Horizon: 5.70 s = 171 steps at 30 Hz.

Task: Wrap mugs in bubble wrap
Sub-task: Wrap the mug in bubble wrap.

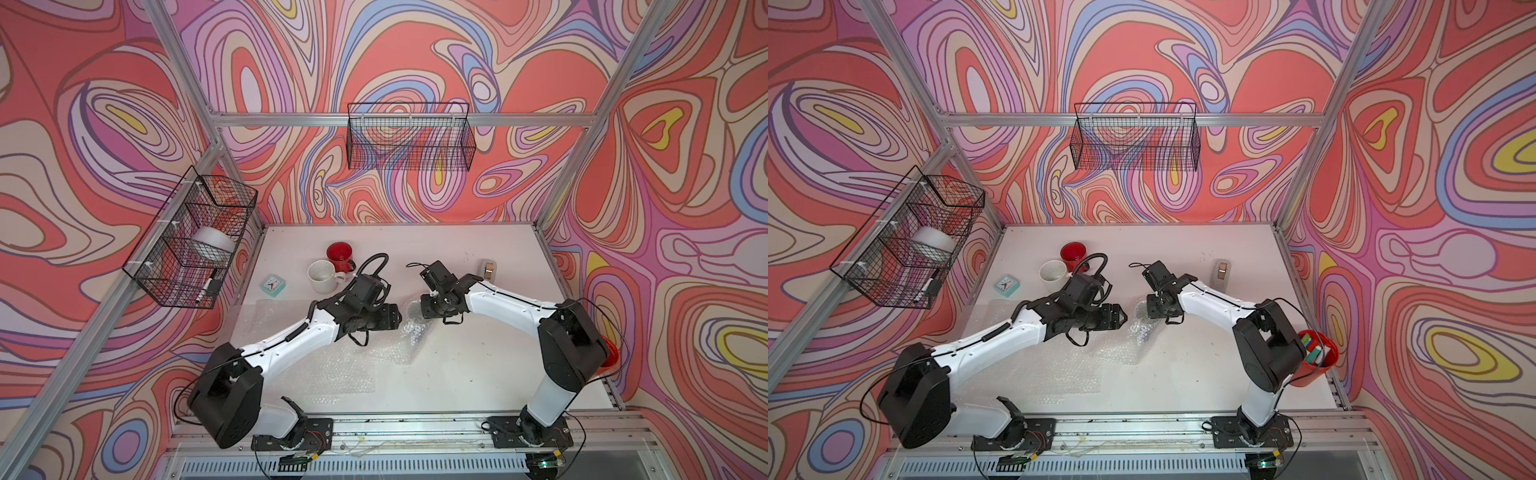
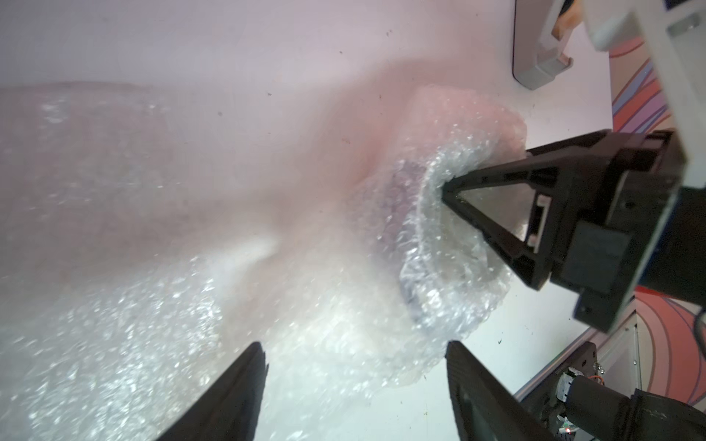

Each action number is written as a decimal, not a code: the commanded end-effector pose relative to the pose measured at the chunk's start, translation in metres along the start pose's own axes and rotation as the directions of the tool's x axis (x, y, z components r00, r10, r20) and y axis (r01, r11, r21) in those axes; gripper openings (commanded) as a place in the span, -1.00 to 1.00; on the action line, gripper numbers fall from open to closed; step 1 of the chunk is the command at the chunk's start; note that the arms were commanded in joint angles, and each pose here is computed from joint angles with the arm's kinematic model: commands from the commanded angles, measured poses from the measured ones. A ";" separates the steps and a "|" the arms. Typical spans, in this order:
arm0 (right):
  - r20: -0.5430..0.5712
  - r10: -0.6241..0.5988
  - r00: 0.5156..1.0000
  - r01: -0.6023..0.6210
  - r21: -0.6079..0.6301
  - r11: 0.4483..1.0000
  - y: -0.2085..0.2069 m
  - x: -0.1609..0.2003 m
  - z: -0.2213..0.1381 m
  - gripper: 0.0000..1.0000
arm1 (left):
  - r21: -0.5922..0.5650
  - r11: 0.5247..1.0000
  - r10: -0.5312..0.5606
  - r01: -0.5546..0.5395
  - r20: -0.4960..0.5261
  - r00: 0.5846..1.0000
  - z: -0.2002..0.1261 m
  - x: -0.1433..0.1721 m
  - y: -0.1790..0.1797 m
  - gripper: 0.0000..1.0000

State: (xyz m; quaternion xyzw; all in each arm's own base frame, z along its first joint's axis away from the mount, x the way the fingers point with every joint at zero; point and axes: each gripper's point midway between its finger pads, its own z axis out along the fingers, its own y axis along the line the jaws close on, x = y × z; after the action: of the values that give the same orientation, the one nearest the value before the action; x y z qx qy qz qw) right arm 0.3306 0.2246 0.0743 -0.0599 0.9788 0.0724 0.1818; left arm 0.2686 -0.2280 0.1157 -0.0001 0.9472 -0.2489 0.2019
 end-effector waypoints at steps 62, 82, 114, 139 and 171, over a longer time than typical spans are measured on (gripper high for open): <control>-0.003 -0.074 0.997 0.074 -0.064 0.995 0.009 0.002 0.012 -0.21 | 0.284 0.959 0.025 -0.012 -0.040 0.999 -0.028 -0.011 -0.075 -1.00; 0.120 -0.086 0.989 0.107 -0.185 0.977 0.026 -0.013 -0.031 0.27 | 0.218 0.969 -0.100 0.119 -0.099 0.990 0.042 -0.042 -0.091 -1.00; 0.138 0.062 0.988 -0.009 -0.353 0.936 0.015 0.010 -0.056 0.56 | -0.018 0.969 -0.243 0.248 -0.284 0.928 0.103 -0.021 -0.068 -1.00; 0.015 0.081 0.997 -0.074 -0.273 0.959 0.007 0.026 0.004 0.45 | 0.092 0.966 -0.219 0.242 -0.211 0.953 0.082 -0.044 -0.090 -0.84; -0.009 0.041 0.999 -0.042 -0.225 0.973 0.004 0.018 0.014 0.40 | -0.086 0.984 0.136 -0.157 -0.216 0.967 0.052 -0.029 -0.024 0.08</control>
State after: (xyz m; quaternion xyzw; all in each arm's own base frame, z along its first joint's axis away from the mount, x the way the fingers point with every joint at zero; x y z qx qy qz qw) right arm 0.3175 0.2421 0.0695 -0.0633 0.9560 0.2217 0.1817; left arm 0.3239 -0.2729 0.1145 0.0736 0.9665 -0.1966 0.1477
